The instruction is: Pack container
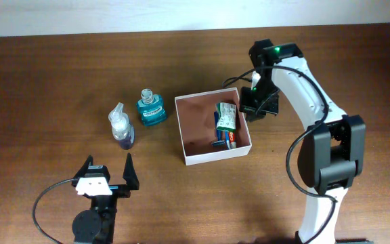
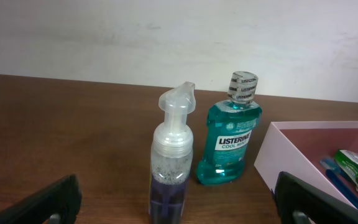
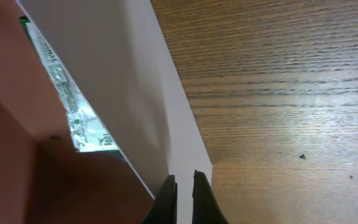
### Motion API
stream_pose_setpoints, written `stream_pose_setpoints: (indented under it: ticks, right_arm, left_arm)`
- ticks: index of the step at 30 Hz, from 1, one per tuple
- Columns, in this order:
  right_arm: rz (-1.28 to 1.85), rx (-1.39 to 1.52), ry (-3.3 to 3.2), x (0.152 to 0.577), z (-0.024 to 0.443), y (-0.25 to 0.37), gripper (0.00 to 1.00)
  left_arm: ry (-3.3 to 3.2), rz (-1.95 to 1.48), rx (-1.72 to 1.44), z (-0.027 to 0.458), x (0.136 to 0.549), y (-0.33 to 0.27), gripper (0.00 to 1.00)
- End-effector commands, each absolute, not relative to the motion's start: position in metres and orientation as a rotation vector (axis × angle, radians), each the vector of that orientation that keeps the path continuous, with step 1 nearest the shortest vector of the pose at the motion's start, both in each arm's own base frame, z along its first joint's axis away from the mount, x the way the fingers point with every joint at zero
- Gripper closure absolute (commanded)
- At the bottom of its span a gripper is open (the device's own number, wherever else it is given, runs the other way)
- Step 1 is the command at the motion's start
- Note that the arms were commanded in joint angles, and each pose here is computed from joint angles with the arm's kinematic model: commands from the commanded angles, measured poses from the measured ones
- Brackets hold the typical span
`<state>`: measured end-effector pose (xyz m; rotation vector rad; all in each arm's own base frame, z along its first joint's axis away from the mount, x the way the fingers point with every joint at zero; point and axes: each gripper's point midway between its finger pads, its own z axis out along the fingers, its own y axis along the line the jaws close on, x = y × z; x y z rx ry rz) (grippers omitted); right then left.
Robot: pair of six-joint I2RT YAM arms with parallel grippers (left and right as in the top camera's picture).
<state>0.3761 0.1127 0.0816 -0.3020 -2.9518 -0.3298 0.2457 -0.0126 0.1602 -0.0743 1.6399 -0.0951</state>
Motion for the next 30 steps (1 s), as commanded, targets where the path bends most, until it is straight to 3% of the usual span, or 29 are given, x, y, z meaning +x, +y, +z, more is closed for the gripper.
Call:
stream_pose_setpoints:
  ticks: [1, 9, 10, 12, 15, 17, 30]
  right_arm:
    - [-0.426, -0.317, -2.921, 0.377, 0.083, 0.110, 0.96]
    - [-0.450, -0.465, -2.961, 0.397, 0.081, 0.070, 0.94]
    - [-0.405, -0.484, -2.985, 0.401, 0.079, 0.059, 0.85]
    - [-0.301, -0.524, -3.030, 0.408, 0.076, 0.036, 0.38]
    - [-0.191, -0.585, -3.069, 0.415, 0.074, 0.007, 0.23]
    - [-0.190, -0.619, -3.079, 0.418, 0.074, -0.002, 0.02]
    - [-0.230, -0.688, -3.214, 0.454, 0.077, -0.019, 0.01]
  left_arm:
    - [1.634, -0.067, -0.077, 0.160, 0.246, -0.009, 0.01]
    - [1.634, -0.067, -0.077, 0.160, 0.246, -0.009, 0.01]
    - [1.635, -0.067, -0.077, 0.160, 0.246, -0.009, 0.01]
    - [1.635, -0.067, -0.077, 0.160, 0.246, -0.009, 0.01]
    - [1.635, -0.067, -0.077, 0.160, 0.246, -0.009, 0.01]
    - [1.635, -0.067, -0.077, 0.160, 0.246, -0.009, 0.01]
    - [1.635, -0.067, -0.077, 0.160, 0.246, -0.009, 0.01]
